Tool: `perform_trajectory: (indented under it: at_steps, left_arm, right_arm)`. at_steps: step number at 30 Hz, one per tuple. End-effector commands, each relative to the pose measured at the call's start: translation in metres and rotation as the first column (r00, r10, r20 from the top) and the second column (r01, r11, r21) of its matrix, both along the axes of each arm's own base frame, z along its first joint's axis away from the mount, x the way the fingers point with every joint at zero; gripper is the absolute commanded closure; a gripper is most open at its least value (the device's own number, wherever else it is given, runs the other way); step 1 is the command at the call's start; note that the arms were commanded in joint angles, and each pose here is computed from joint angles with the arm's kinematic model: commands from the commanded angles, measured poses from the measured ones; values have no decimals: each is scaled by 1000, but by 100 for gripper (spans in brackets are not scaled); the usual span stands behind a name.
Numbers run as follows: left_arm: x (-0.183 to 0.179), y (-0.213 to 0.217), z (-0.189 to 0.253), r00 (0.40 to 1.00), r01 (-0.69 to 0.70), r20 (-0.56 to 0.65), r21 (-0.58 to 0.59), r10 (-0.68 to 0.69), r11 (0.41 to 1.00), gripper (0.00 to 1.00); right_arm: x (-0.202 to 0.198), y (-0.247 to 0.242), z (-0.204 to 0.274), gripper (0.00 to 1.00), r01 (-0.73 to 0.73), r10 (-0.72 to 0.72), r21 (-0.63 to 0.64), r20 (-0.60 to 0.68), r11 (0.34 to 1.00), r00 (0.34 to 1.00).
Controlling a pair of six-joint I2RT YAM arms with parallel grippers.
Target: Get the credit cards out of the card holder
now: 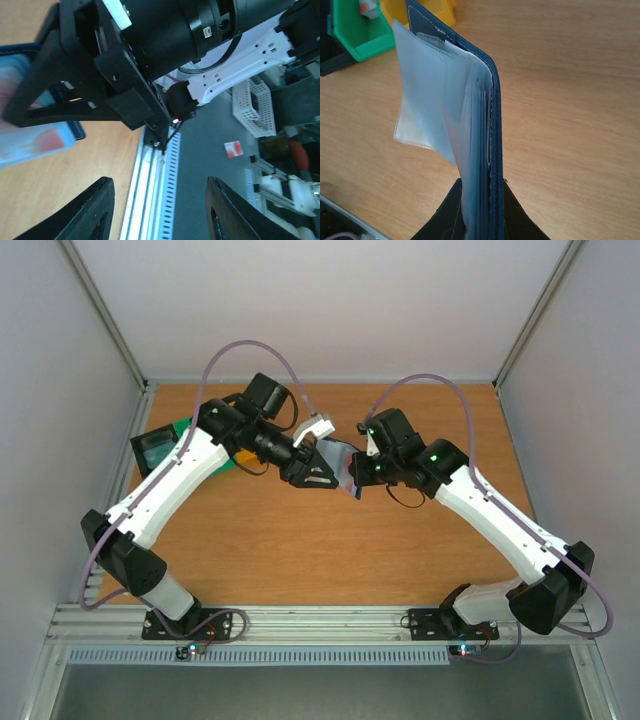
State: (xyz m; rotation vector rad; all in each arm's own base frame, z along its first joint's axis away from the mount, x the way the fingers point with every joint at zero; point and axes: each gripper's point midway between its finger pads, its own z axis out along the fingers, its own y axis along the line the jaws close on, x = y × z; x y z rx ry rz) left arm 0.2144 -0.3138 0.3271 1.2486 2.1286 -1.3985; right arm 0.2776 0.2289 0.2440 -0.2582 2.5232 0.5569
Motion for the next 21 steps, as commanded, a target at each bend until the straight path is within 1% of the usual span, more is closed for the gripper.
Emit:
perform_trajectory:
  at_steps: [1, 4, 5, 6, 8, 13, 17, 19, 21]
  left_arm:
    - [2, -10, -5, 995, -11, -101, -49, 6, 999, 51]
    - [26, -6, -25, 990, -105, -95, 1, 105, 994, 53]
    - [34, -3, -27, 988, -129, -86, -4, 128, 992, 53]
    - [41, 1, -27, 979, -166, -117, -6, 164, 986, 53]
    - [51, 7, -25, 971, -202, -135, -26, 197, 979, 52]
    - [50, 10, -26, 971, -204, -134, -25, 199, 979, 48]
    - [51, 14, -27, 975, -204, -88, -9, 203, 979, 47]
    - [47, 11, -25, 979, -179, -104, -32, 175, 983, 48]
    - [38, 6, -20, 980, -146, -148, -65, 135, 987, 52]
  right_arm:
    - [-8, 23, 25, 99, -109, 105, 75, 58, 991, 993]
    - [-19, 35, 45, 99, -186, 169, 179, 106, 966, 980]
    - [-23, 37, 51, 99, -207, 185, 200, 122, 958, 975]
    - [-27, 39, 56, 99, -232, 205, 220, 135, 948, 969]
    - [-34, 44, 64, 99, -278, 243, 256, 159, 926, 957]
    - [-51, 58, 84, 99, -401, 339, 337, 229, 852, 912]
    - [-63, 63, 97, 99, -484, 394, 370, 293, 793, 871]
    - [-69, 67, 102, 99, -520, 422, 388, 313, 761, 851]
    - [-69, 68, 106, 99, -531, 422, 394, 332, 750, 844]
